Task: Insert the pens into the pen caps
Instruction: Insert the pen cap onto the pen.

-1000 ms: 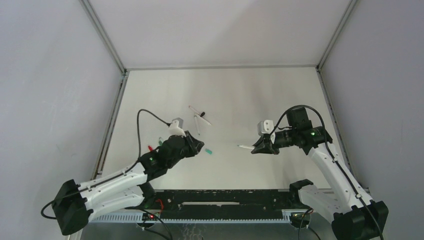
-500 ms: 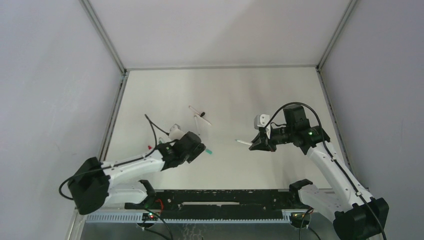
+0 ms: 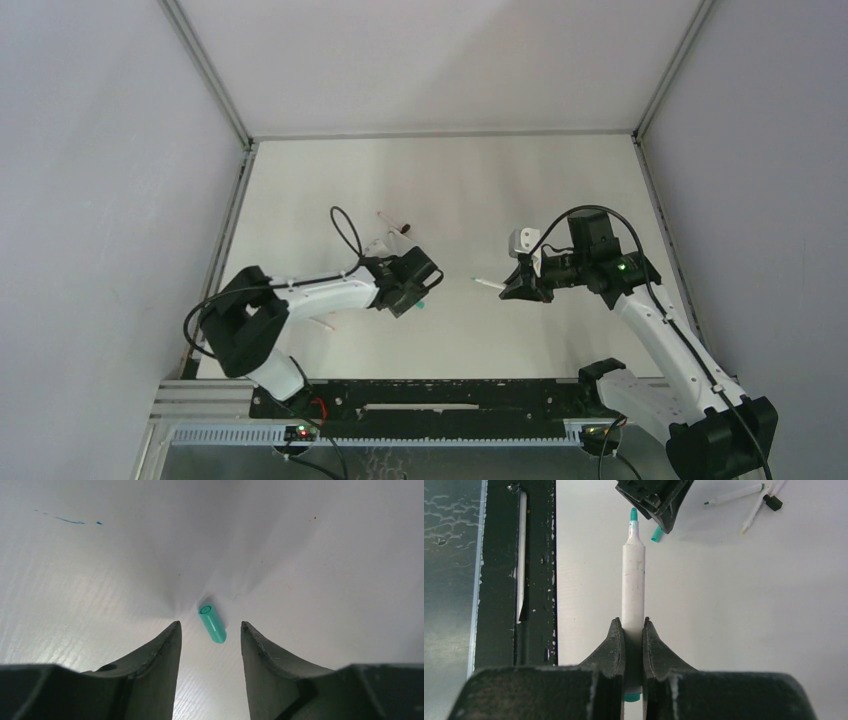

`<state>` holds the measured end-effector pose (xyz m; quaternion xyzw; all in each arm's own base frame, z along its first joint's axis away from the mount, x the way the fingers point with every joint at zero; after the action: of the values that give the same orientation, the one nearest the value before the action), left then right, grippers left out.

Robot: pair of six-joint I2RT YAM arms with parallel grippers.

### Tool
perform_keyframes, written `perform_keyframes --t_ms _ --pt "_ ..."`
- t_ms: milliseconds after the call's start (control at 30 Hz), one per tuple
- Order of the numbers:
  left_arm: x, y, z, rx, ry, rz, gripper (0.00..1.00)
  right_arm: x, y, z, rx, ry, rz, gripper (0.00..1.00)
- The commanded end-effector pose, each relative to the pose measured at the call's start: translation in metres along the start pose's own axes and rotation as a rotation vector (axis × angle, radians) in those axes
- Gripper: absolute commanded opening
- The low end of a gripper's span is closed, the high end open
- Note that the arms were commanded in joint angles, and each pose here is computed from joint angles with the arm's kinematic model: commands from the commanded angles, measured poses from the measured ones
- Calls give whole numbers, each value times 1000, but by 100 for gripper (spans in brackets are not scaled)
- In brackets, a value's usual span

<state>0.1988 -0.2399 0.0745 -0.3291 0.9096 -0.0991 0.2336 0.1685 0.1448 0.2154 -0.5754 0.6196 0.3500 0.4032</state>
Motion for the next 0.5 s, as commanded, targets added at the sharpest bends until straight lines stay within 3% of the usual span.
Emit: perform_keyframes --t_ms 0,333,467 --pt "0 -12 -3 -48 9 27 50 -13 -4 -6 29 -23 -48 0" --pt "6 -6 10 -149 24 75 40 -14 -2 -7 29 -26 -62 0" --pt "7 -4 15 -187 25 105 31 -15 -1 -8 25 -32 -66 0"
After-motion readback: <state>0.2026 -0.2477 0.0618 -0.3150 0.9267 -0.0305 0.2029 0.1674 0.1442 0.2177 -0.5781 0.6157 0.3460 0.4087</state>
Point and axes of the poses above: each gripper's point midway between its finger pads, its own z axis out along the fingers, its own y axis along the line the jaws close on, x = y × z, the point moved 5 cm from there along -z, back along the fingers, and after that the axes turned 1 degree about -z, right-handed, at the moved point
